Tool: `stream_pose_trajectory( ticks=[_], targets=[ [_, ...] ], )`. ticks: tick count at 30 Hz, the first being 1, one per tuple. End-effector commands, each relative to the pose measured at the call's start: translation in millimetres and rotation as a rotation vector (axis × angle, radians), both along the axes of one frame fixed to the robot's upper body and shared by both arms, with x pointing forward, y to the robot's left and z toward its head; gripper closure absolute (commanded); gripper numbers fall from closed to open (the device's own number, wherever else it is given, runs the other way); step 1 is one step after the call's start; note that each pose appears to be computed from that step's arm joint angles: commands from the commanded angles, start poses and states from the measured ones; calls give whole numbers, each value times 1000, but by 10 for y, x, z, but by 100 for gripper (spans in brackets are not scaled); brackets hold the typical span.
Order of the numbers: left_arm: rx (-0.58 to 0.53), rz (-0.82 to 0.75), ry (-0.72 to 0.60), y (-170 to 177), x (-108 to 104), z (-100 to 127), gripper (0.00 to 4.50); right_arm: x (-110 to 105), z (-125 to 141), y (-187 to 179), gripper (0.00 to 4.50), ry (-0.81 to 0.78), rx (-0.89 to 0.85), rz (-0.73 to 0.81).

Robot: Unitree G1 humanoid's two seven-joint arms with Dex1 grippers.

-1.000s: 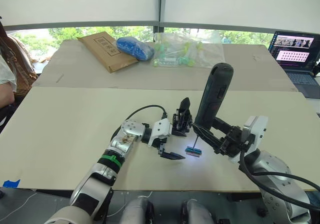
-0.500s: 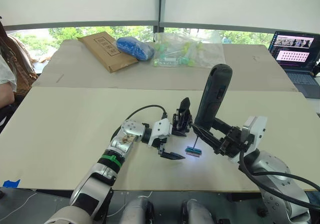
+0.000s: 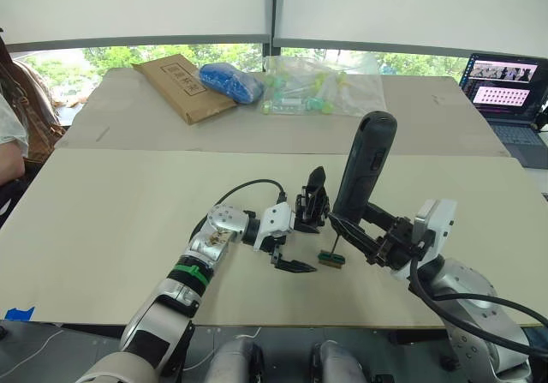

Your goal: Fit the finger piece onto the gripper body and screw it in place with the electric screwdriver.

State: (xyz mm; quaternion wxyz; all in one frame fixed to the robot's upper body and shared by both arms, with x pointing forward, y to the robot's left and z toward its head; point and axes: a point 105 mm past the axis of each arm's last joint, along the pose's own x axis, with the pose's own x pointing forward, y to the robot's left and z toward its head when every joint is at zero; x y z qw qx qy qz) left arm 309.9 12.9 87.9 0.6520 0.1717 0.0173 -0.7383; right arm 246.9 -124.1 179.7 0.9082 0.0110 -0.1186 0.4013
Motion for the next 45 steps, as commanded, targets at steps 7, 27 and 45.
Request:
stream_pose_trajectory(
  ticks=[7, 27, 45],
  targets=[
    [-20, -5, -64, -28, 55, 149, 0, -40, 136, -8, 261, -61, 10, -3],
    [-13, -12, -49, 1, 22, 118, 0, -66, 172, 4, 261, -80, -2, 6],
    [-9, -48, 6, 34, -80, 108, 0, -67, 203, 51, 261, -86, -6, 4]
  ],
)
